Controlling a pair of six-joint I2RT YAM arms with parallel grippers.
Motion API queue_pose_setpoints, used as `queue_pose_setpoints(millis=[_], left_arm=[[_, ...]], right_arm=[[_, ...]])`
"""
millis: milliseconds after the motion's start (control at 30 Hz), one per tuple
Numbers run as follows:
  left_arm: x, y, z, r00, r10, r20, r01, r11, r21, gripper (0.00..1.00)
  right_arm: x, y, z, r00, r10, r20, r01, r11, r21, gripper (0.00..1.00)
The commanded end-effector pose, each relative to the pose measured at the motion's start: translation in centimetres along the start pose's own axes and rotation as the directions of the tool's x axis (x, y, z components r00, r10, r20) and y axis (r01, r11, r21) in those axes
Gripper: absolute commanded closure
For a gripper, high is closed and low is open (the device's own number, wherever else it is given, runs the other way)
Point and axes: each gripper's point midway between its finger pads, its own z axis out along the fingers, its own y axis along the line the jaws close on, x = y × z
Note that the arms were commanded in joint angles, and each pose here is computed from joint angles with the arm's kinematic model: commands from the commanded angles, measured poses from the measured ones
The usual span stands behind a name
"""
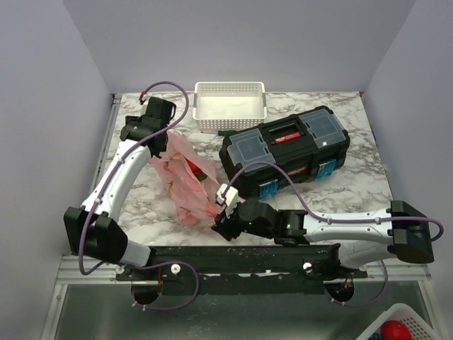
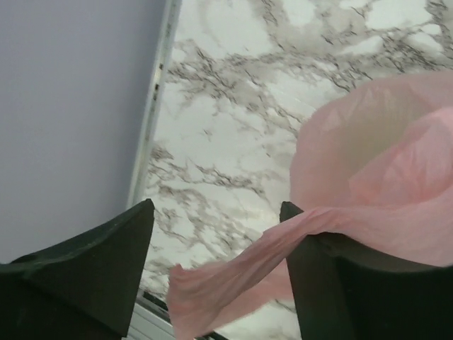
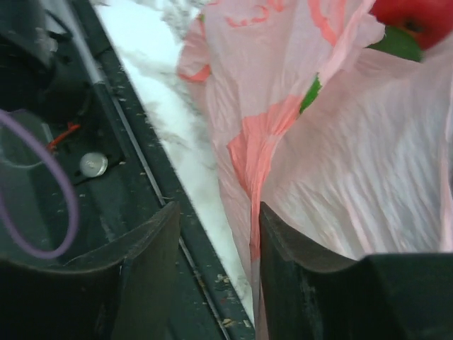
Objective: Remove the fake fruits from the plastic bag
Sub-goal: Adjust the plastic bag at the center of the board.
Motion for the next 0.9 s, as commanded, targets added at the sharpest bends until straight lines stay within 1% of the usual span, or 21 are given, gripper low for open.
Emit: queue_pose_setpoints(millis=[0,33,67,167,233,300,367,433,500,567,600,667,733,800,867], left_arm=[[2.2,-0.8,-4.4,0.986,-0.165,-0.02,0.166,0.961,0.221,0.22],[2.6,-0.7,-5.0,0.983,-0.184,-0.017,0.182,0.953,0.244,0.22],[3.0,-0.5,-5.8,0.979,-0.202,-0.005,0.196,0.943,0.268,0.18],[3.9,-0.3,-7.9,0.961,-0.274,0.031,0.245,0.901,0.357,0.11],[4.4,-1.0,-9.3,0.952,-0.302,0.046,0.25,0.857,0.45,0.08],[4.8,-1.4,-10.6,0.937,-0.346,0.048,0.273,0.813,0.514,0.07],[4.9,-2.2,-12.0,0.924,-0.38,0.053,0.275,0.752,0.599,0.07],[4.9,-2.8,-13.0,0.911,-0.409,0.052,0.277,0.702,0.656,0.07],[5.5,-3.1,-12.9,0.903,-0.428,0.041,0.295,0.686,0.665,0.05],[6.5,-3.1,-12.0,0.898,-0.439,0.019,0.328,0.698,0.636,0.05],[7.0,-2.8,-11.2,0.89,-0.456,0.001,0.366,0.716,0.594,0.06],[8.2,-2.2,-9.9,0.868,-0.495,-0.044,0.444,0.733,0.515,0.07],[8.9,-2.0,-9.2,0.848,-0.526,-0.062,0.489,0.733,0.473,0.07],[9.2,-2.2,-8.9,0.819,-0.568,-0.078,0.535,0.707,0.463,0.06],[8.8,-2.7,-9.1,0.798,-0.597,-0.081,0.553,0.671,0.495,0.06]], right_arm=[[-1.1,3.3,0.1,0.993,0.113,0.044,-0.105,0.982,-0.159,0.43],[-1.5,3.1,0.1,0.988,0.141,0.056,-0.131,0.98,-0.146,0.39],[-1.9,3.0,0.1,0.984,0.164,0.067,-0.154,0.979,-0.138,0.36],[-2.7,2.1,0.0,0.975,0.199,0.096,-0.192,0.978,-0.08,0.23],[-3.5,0.9,0.0,0.968,0.221,0.122,-0.221,0.975,-0.013,0.15],[-4.4,0.3,-0.2,0.961,0.231,0.152,-0.236,0.972,0.016,0.09],[-5.5,-0.1,-0.1,0.953,0.241,0.184,-0.25,0.968,0.025,0.06],[-6.4,-0.1,0.4,0.951,0.234,0.201,-0.244,0.969,0.024,0.07],[-7.3,0.3,1.0,0.95,0.225,0.217,-0.233,0.972,0.011,0.11],[-7.9,0.3,1.8,0.95,0.223,0.22,-0.232,0.973,0.012,0.18],[-8.3,0.3,2.2,0.947,0.231,0.224,-0.24,0.971,0.013,0.21],[-8.5,0.1,3.2,0.941,0.257,0.22,-0.267,0.964,0.015,0.25],[-8.7,0.0,4.1,0.936,0.279,0.216,-0.287,0.958,0.005,0.25],[-8.9,-0.3,4.8,0.934,0.285,0.216,-0.294,0.956,0.011,0.25],[-9.0,-0.8,5.7,0.934,0.294,0.204,-0.302,0.953,0.012,0.24]])
